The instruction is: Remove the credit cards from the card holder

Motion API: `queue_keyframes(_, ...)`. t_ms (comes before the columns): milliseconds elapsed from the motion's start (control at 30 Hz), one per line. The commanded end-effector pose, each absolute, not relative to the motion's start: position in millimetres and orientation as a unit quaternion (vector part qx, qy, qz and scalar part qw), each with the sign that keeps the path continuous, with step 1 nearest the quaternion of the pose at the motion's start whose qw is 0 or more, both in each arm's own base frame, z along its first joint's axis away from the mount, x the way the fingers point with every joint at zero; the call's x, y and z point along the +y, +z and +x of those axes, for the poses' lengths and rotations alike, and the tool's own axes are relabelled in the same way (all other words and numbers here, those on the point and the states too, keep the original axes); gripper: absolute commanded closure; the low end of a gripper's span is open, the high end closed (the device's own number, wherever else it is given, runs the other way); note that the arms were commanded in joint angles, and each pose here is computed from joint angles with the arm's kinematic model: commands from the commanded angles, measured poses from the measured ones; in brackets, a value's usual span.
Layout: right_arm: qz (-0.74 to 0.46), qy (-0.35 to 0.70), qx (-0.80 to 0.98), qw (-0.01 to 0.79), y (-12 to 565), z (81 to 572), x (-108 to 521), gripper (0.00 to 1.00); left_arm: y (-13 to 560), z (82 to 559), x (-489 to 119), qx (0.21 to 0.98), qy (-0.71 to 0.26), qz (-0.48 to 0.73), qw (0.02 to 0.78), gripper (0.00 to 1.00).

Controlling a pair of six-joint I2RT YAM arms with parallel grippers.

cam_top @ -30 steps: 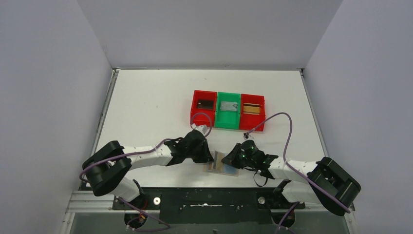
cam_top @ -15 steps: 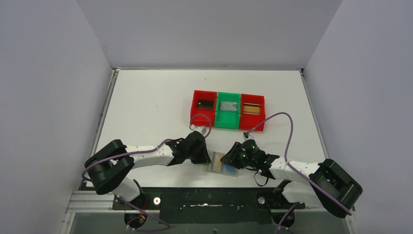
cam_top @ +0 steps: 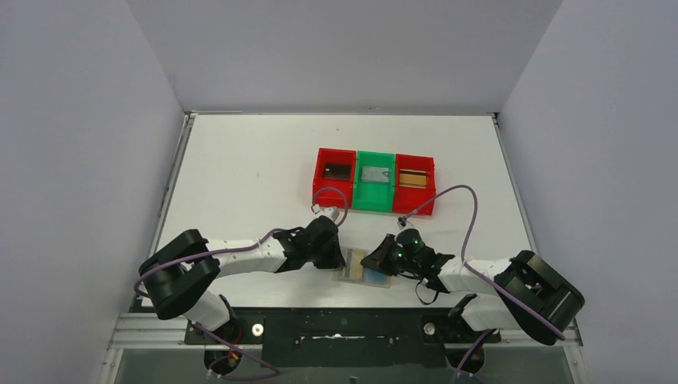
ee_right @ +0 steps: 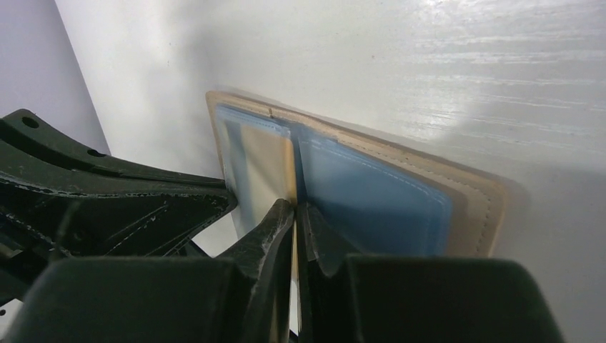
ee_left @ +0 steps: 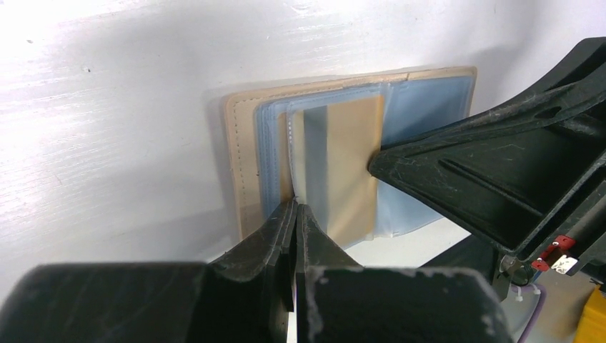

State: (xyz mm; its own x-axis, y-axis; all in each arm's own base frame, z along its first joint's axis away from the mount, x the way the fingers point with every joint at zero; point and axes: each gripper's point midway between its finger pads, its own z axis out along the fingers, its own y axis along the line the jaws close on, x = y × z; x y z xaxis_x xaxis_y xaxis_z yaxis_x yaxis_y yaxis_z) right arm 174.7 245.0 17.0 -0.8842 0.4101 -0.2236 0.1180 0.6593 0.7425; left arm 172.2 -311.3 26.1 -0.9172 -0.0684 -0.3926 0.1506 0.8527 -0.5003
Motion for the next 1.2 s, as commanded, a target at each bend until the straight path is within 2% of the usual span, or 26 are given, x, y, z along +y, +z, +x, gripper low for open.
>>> queue_keyframes(0, 0.137, 0.44, 0.865, 0.201, 38.3, 175.1, 256.3, 1.0, 10.4, 168.1, -296.1, 0.954, -0.224, 0.017, 0.198, 1.0)
queue_keyframes(567, 0.167, 0.438, 0.859, 0.205, 35.2, 170.5, 227.1, 1.0, 9.8, 169.9, -298.4, 0.955, -0.223, 0.011, 0.197, 1.0)
queue_keyframes(767, 0.191, 0.406, 0.874, 0.187, 18.0, 167.4, 218.5, 1.0, 42.3, 177.4, -313.1, 0.933, -0.275, 0.014, 0.233, 0.99)
queue_keyframes(833, 0.199, 0.372, 0.889, 0.177, 4.5, 165.3, 211.1, 0.98, 60.4, 181.6, -320.6, 0.919, -0.304, 0.018, 0.252, 0.88)
queue_keyframes(933, 0.208, 0.322, 0.907, 0.172, -10.7, 164.6, 199.5, 0.98, 86.2, 184.2, -333.9, 0.897, -0.349, 0.03, 0.27, 0.78)
queue_keyframes(1033, 0.218, 0.281, 0.919, 0.169, -21.8, 160.8, 186.7, 0.98, 97.2, 182.0, -345.3, 0.885, -0.377, 0.049, 0.269, 0.73)
queue_keyframes(1167, 0.224, 0.242, 0.928, 0.17, -29.0, 157.0, 173.0, 0.99, 86.9, 178.2, -353.7, 0.89, -0.377, 0.064, 0.246, 0.73)
